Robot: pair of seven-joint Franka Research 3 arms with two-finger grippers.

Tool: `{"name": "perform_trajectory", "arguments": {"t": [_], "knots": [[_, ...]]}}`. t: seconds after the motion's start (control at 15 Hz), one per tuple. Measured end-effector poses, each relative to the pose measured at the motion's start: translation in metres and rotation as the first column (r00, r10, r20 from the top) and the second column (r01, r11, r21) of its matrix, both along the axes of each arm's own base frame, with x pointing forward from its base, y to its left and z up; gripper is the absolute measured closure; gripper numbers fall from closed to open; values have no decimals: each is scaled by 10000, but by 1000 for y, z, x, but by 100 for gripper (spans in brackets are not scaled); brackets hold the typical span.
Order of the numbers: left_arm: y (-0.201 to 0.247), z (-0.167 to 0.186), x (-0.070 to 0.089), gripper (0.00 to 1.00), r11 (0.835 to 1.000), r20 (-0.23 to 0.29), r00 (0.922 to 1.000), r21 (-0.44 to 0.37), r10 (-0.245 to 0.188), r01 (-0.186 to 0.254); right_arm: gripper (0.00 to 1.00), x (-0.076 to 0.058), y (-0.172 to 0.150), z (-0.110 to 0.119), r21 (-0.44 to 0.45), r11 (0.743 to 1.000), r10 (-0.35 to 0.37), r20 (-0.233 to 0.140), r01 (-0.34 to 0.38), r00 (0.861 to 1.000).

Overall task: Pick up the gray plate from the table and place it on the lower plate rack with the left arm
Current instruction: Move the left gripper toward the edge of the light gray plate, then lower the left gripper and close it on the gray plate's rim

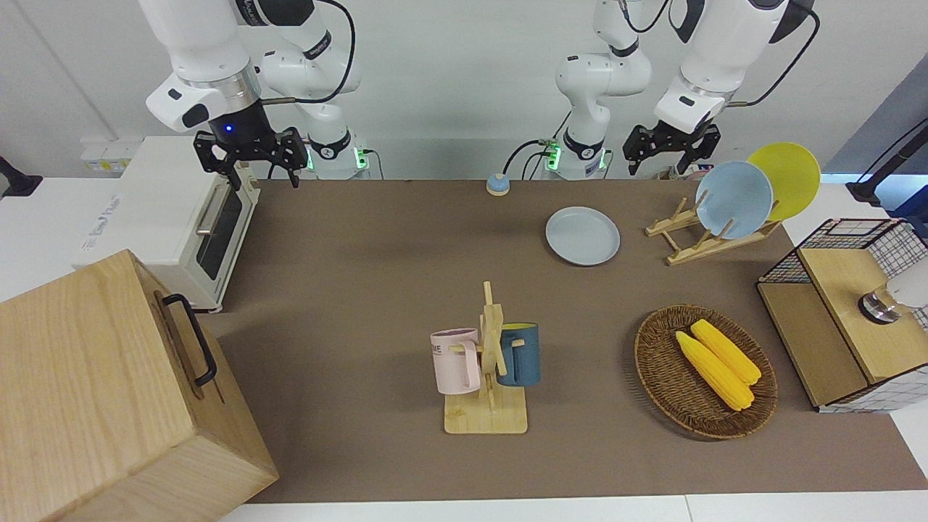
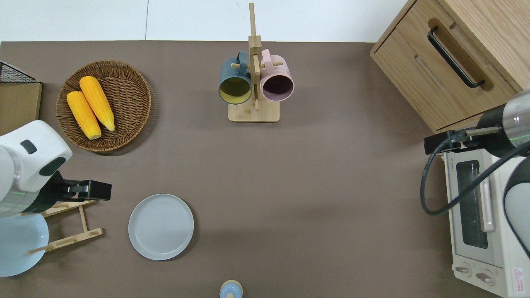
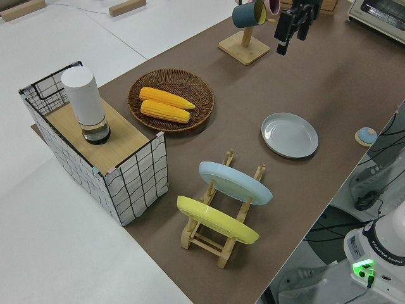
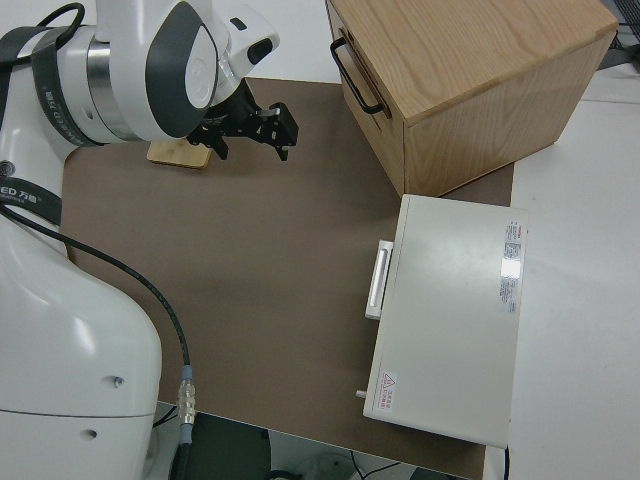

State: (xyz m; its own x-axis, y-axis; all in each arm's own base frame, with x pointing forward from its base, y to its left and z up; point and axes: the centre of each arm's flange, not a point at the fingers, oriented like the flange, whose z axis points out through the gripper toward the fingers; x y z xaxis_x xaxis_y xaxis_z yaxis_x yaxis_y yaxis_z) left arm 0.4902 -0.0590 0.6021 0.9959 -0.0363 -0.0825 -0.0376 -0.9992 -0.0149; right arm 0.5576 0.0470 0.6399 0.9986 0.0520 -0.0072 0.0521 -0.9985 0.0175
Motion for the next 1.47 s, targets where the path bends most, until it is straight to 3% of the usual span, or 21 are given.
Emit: {"name": "perform_trajectory", "arguments": {"t": [0.73,1.47], "knots": [[-1,-23,-2,0,9999,-450,9990,104,-32,37,1,0,0,0,0,10000,0,0,0,10000],[2,-126,-11,0,9997,-904,9959,248,-54,77,1,0,0,0,0,10000,0,0,0,10000]]}}
